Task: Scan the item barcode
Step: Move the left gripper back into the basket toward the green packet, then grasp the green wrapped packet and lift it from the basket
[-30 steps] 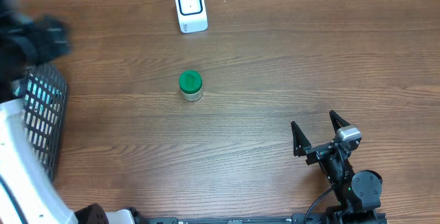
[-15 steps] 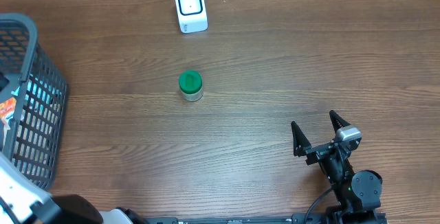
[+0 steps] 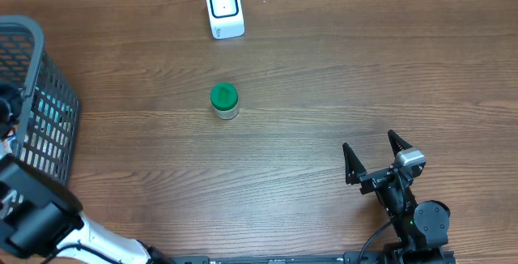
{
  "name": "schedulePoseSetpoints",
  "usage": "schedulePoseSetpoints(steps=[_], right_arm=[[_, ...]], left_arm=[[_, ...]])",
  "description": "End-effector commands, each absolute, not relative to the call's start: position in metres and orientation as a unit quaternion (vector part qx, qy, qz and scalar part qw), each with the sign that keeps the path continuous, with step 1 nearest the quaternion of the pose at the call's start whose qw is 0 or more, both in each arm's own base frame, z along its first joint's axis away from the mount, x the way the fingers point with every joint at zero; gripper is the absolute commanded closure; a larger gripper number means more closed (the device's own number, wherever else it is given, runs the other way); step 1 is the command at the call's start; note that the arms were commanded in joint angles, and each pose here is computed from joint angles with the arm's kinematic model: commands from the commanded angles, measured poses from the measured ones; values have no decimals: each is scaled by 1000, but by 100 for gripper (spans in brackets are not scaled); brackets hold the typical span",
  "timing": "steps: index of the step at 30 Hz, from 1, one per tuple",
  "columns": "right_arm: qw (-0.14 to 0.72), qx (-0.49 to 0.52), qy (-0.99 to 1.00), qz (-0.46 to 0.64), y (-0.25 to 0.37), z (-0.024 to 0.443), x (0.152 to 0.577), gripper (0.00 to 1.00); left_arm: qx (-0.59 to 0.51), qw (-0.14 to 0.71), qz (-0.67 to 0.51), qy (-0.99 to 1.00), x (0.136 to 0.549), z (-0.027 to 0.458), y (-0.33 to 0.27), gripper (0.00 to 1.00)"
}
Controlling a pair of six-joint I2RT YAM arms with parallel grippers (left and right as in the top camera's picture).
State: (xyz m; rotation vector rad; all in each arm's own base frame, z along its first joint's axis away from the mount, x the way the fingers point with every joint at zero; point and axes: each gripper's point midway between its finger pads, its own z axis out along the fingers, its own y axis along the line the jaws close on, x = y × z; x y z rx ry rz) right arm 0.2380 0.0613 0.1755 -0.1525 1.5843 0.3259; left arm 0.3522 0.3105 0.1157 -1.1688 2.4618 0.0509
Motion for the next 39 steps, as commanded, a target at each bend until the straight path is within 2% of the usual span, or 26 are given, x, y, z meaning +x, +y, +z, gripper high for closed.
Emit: schedulePoseSetpoints(steps=[1, 7, 14, 18, 21, 25, 32, 39], right_arm=[[689, -70, 706, 144, 61, 174, 238, 0], [689, -70, 706, 144, 61, 174, 238, 0], [689, -70, 706, 144, 61, 174, 238, 0], [689, -70, 706, 144, 61, 174, 238, 0], [689, -70, 706, 144, 61, 174, 238, 0], [689, -70, 706, 144, 61, 174, 238, 0], [689, -70, 706, 144, 61, 174, 238, 0], [689, -70, 706, 144, 61, 174, 238, 0]], left_arm=[[-402, 187, 43, 895, 369, 88, 305, 20], [-413, 169, 46, 894, 385, 42, 306, 22], [-401, 157, 41, 902, 397, 10, 298, 34], [-402, 149, 46, 902, 395, 4, 299, 49], [-401, 142, 56, 903, 391, 1, 300, 73], [-401, 134, 62, 904, 387, 1, 301, 96], [-398, 120, 61, 908, 383, 11, 299, 96], [-399, 127, 61, 906, 392, 59, 305, 96]])
